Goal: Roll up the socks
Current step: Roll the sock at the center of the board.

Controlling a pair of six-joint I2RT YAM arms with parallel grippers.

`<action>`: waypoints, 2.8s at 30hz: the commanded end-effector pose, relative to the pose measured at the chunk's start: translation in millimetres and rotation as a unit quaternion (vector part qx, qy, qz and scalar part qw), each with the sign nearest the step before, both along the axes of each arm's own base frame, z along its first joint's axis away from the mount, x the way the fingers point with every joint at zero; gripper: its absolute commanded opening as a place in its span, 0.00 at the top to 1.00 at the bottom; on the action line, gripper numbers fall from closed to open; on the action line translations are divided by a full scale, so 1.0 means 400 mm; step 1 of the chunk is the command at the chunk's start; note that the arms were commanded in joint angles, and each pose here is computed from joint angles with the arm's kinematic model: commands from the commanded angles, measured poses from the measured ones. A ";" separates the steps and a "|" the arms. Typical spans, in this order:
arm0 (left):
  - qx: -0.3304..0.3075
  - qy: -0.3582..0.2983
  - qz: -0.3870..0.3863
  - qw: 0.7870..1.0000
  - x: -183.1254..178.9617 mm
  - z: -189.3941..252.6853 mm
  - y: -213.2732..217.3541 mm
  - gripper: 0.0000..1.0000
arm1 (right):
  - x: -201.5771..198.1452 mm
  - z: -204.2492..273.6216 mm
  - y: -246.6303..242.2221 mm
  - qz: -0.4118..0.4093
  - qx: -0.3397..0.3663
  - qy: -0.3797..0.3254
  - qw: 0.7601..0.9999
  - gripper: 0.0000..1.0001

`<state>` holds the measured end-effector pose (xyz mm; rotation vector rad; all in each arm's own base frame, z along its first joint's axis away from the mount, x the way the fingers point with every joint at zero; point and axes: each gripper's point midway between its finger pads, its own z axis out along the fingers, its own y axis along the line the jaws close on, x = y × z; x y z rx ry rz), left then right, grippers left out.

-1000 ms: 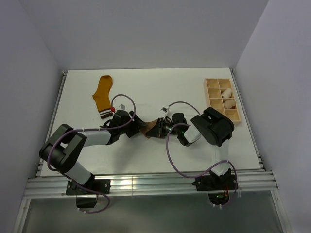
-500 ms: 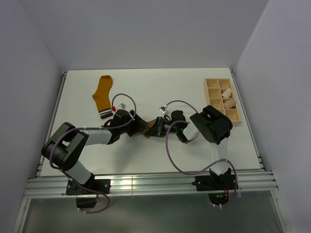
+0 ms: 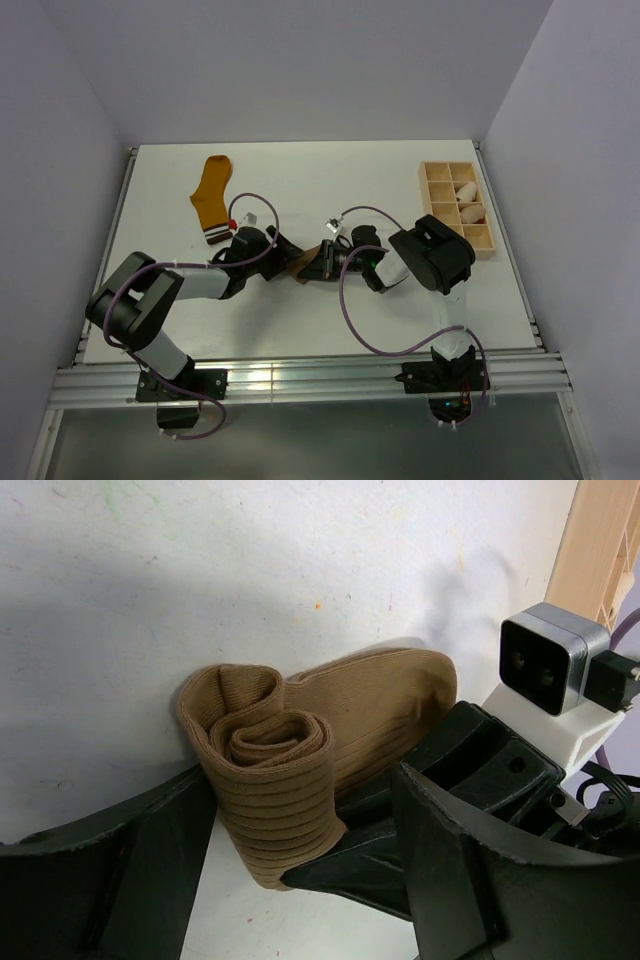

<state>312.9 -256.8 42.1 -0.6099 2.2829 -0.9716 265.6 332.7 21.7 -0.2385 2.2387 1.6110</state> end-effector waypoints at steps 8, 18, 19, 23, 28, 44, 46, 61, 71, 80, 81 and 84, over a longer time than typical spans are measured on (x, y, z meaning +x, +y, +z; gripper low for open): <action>0.069 0.068 0.013 0.995 -0.052 -0.128 0.065 0.43 | -0.044 -0.093 -0.027 0.005 -0.049 0.068 0.996 1.00; 0.083 0.080 0.015 0.993 -0.051 -0.129 0.070 0.96 | -0.029 -0.097 -0.043 -0.009 -0.080 0.042 0.996 0.94; 0.083 0.080 0.015 0.993 -0.047 -0.124 0.068 0.99 | -0.027 -0.084 -0.049 -0.013 -0.089 0.036 0.995 0.88; 0.097 0.090 0.008 0.991 -0.050 -0.116 0.067 1.00 | -0.003 -0.056 -0.076 -0.036 -0.143 -0.030 0.989 0.66; 0.132 0.097 0.013 0.986 -0.043 -0.103 0.080 1.00 | 0.039 0.021 -0.116 -0.095 -0.230 -0.136 0.959 0.42; 0.184 0.111 -0.018 0.976 -0.041 -0.082 0.061 1.00 | 0.022 0.143 -0.011 -0.077 -0.357 -0.419 0.831 0.32; 0.187 0.115 -0.022 0.975 -0.043 -0.084 0.059 1.00 | 0.016 0.133 0.005 -0.075 -0.366 -0.427 0.824 0.32; 0.174 0.121 -0.032 0.977 -0.048 -0.084 0.039 1.00 | 0.013 0.050 0.052 -0.048 -0.433 -0.471 0.767 0.40; 0.157 0.119 -0.029 0.980 -0.053 -0.073 0.029 0.97 | 0.001 -0.006 0.041 -0.050 -0.459 -0.456 0.761 0.83; 0.113 0.100 0.004 0.989 -0.045 -0.030 0.039 0.44 | -0.042 -0.033 0.024 -0.058 -0.413 -0.384 0.824 1.00; 0.109 0.103 0.010 0.989 -0.048 -0.032 0.045 0.41 | -0.044 -0.032 0.025 -0.066 -0.400 -0.370 0.836 1.00; 0.091 0.097 0.027 0.991 -0.040 -0.020 0.060 0.33 | -0.045 -0.041 0.006 -0.075 -0.366 -0.327 0.868 1.00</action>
